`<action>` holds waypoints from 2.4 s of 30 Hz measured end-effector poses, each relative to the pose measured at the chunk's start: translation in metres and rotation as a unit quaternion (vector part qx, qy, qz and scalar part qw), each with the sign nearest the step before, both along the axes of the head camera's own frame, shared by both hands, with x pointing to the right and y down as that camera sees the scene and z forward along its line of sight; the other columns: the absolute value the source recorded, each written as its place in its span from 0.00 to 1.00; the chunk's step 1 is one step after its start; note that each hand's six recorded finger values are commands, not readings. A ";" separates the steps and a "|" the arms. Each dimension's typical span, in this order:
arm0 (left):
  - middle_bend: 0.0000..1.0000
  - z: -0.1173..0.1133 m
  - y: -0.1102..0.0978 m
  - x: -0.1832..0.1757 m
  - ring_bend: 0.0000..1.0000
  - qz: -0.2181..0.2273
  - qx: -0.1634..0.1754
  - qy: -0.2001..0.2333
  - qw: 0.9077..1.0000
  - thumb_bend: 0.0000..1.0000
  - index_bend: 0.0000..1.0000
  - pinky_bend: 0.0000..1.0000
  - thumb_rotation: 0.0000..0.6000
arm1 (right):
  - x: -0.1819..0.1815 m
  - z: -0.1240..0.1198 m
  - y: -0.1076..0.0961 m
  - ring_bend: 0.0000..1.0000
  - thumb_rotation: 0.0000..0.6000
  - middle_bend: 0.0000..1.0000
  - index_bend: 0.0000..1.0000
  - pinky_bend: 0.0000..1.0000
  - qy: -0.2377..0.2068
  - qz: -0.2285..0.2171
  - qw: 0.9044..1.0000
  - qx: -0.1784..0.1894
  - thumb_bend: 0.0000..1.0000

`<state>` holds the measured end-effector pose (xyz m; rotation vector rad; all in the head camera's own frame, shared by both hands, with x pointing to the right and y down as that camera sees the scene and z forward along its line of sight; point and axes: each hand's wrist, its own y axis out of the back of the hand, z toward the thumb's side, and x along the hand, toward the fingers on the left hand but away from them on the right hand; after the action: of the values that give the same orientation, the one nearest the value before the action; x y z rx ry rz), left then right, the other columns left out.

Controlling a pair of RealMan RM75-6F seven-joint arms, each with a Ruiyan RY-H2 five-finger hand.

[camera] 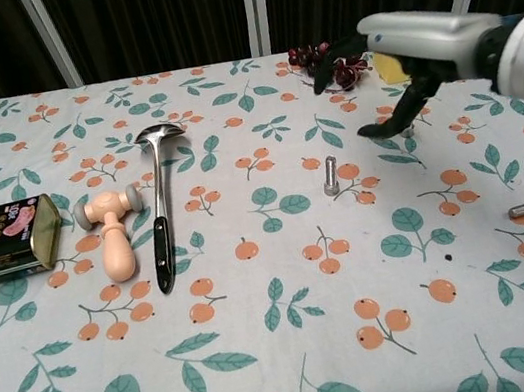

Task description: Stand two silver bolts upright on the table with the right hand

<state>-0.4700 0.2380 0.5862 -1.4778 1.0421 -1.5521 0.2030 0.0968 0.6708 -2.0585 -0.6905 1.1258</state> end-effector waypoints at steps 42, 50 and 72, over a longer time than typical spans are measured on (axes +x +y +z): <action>0.06 -0.003 0.004 0.004 0.01 0.005 0.002 0.006 1.000 0.00 0.17 0.00 1.00 | 0.127 0.040 0.108 0.00 1.00 0.20 0.49 0.00 0.159 -0.040 0.986 0.021 0.30; 0.06 -0.003 0.005 0.003 0.01 0.002 0.001 0.006 1.000 0.00 0.17 0.00 1.00 | 0.126 0.043 0.108 0.00 1.00 0.21 0.52 0.00 0.155 -0.031 0.987 0.008 0.33; 0.06 -0.001 0.003 0.004 0.01 0.006 0.000 0.006 1.000 0.00 0.17 0.00 1.00 | 0.143 0.029 0.083 0.00 1.00 0.21 0.53 0.00 -0.012 0.176 0.978 -0.108 0.36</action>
<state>-0.4657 0.2411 0.5848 -1.4914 1.0385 -1.5372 0.3456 0.1796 0.6996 -2.1872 -1.0143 1.4290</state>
